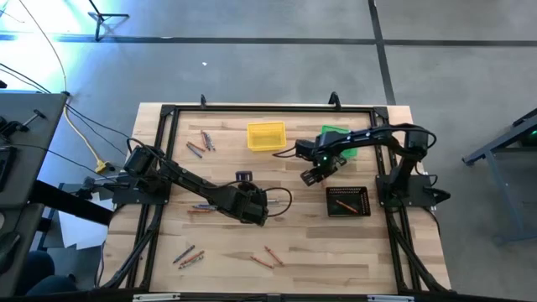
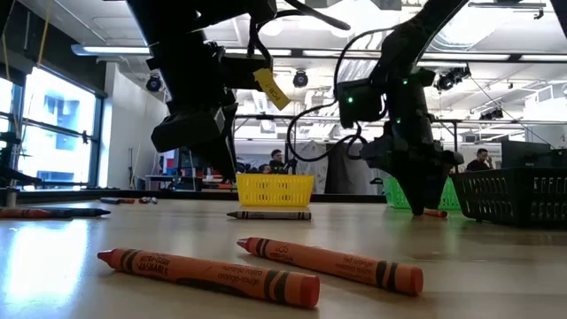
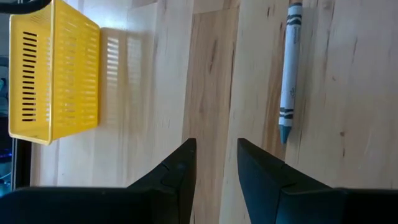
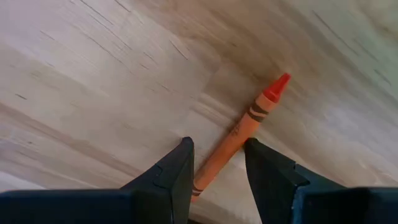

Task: Sort crayons
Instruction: Put the orange crayon into the black basket

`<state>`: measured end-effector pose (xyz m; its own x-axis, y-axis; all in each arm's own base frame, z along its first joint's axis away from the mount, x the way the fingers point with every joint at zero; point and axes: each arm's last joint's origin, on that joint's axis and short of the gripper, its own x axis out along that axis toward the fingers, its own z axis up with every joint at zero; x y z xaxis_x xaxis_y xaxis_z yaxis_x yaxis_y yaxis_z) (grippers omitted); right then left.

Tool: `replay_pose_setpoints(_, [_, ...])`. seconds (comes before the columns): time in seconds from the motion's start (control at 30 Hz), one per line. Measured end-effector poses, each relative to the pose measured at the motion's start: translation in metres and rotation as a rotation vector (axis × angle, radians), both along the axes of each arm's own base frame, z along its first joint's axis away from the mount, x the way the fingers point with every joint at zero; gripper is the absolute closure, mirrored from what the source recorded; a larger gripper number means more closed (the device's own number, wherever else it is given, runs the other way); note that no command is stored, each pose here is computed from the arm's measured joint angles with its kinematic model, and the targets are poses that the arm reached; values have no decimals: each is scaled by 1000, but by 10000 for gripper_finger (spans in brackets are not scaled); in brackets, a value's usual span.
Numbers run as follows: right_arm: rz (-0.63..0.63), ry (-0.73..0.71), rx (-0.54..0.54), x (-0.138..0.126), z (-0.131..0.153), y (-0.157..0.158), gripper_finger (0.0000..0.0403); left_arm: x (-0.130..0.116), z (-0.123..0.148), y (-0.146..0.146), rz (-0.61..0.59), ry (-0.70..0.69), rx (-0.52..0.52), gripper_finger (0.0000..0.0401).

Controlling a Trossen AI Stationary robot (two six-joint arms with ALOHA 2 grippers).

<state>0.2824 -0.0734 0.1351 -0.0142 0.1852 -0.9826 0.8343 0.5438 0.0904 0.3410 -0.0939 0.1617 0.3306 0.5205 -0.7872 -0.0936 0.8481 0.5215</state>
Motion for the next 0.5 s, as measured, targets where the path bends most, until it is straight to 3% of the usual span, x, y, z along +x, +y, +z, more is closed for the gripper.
replay_pose_setpoints(0.23, [10,10,5,1,-4,0,277,-4,0,2,2,39,26,300])
replay_pose_setpoints(0.5, [37,10,3,1,-5,1,385,-4,0,3,6,41,45,299])
